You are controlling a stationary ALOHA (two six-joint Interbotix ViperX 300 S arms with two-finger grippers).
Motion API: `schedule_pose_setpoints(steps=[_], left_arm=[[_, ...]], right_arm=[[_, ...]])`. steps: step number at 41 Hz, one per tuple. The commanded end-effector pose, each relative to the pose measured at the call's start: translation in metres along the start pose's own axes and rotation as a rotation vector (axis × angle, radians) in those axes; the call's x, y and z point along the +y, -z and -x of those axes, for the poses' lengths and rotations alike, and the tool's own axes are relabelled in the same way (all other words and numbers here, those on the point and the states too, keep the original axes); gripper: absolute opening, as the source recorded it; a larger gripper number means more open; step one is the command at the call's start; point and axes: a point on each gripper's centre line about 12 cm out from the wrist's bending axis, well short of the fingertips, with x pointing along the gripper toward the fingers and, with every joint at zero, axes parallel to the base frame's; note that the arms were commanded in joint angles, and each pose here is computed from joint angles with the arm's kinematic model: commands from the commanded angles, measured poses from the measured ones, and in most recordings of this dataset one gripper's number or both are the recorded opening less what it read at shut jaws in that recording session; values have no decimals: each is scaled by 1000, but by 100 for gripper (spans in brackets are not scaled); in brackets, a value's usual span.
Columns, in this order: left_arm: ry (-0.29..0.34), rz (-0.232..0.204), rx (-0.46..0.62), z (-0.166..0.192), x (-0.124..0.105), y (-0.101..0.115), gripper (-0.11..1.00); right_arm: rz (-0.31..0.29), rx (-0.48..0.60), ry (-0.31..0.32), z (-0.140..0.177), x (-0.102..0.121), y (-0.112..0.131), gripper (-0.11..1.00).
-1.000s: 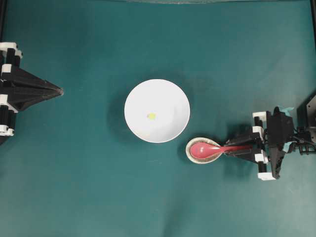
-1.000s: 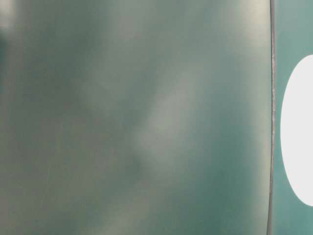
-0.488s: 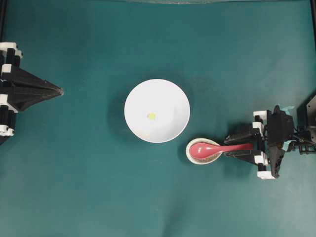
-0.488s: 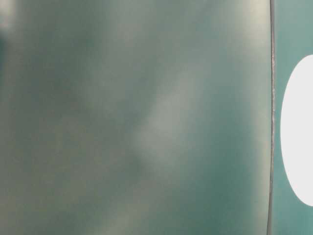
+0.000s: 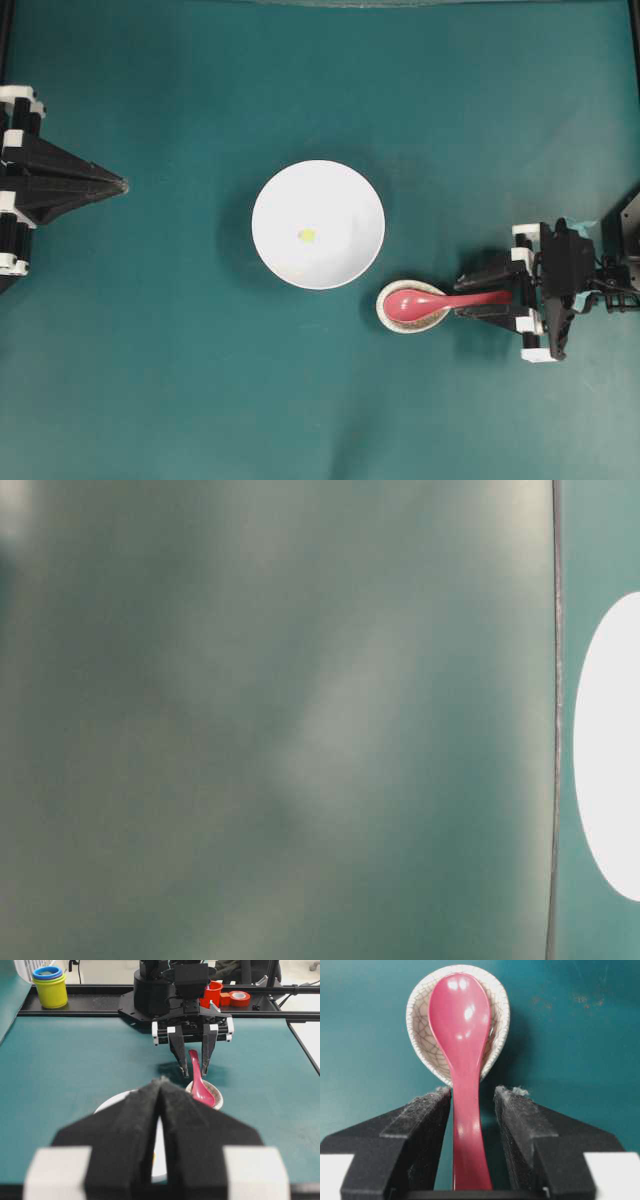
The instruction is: Scoop the yellow hexagonal prism block from the bowl with a spoon using the right arm.
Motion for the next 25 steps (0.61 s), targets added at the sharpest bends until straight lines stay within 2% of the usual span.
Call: schedule_pose_setpoints(steps=[1,25], left_arm=[[2,-3,-23,-3,0,-9,-1],[2,-3,-22,-3,0,-9,-1]], right_arm=[[2,-24,-9,-1,3,-5,47],[13,-44,-30,1,5,-9,46]])
